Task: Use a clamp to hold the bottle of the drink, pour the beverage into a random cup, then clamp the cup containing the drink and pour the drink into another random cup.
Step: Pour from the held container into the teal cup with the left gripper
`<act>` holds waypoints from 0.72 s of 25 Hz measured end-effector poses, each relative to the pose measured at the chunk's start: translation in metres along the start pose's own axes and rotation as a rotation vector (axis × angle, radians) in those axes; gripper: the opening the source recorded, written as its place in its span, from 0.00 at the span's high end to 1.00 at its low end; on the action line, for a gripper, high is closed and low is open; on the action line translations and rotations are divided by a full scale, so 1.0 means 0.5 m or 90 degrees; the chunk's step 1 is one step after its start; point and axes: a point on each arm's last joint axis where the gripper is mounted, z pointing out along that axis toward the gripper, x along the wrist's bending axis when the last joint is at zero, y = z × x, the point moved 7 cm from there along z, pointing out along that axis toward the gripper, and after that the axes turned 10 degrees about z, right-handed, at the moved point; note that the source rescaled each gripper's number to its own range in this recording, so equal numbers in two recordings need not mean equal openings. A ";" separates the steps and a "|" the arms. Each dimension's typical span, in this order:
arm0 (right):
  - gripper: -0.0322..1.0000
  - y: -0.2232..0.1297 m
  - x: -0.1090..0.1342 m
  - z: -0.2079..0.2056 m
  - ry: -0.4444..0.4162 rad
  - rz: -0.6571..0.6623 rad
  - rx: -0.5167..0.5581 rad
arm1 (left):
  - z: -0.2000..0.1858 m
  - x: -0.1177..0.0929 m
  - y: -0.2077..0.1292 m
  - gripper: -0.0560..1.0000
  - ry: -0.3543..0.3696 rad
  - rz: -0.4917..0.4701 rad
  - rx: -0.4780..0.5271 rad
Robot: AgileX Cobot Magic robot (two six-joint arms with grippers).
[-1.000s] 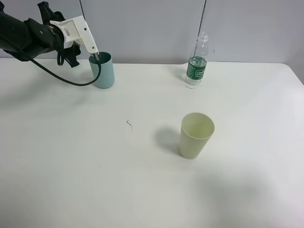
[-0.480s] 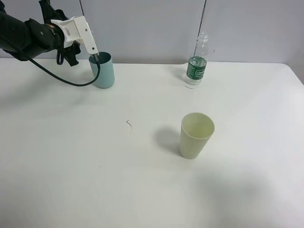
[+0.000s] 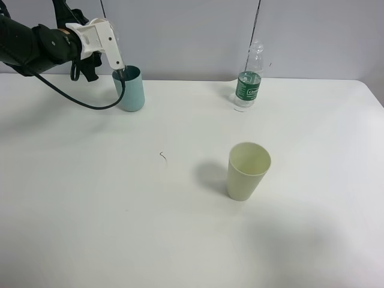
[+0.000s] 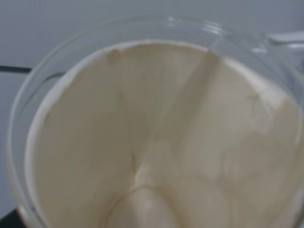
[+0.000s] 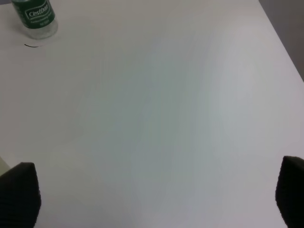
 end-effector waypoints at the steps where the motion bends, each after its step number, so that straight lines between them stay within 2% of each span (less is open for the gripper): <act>1: 0.00 0.000 0.000 0.000 0.000 0.000 0.000 | 0.000 0.001 0.000 0.94 0.002 0.002 -0.001; 12: 0.00 0.000 0.000 0.000 0.000 0.000 0.000 | 0.000 0.007 0.003 0.94 0.013 0.079 -0.005; 18: 0.00 0.000 0.000 0.000 0.000 0.000 0.000 | 0.000 0.014 0.004 0.94 0.028 0.094 -0.006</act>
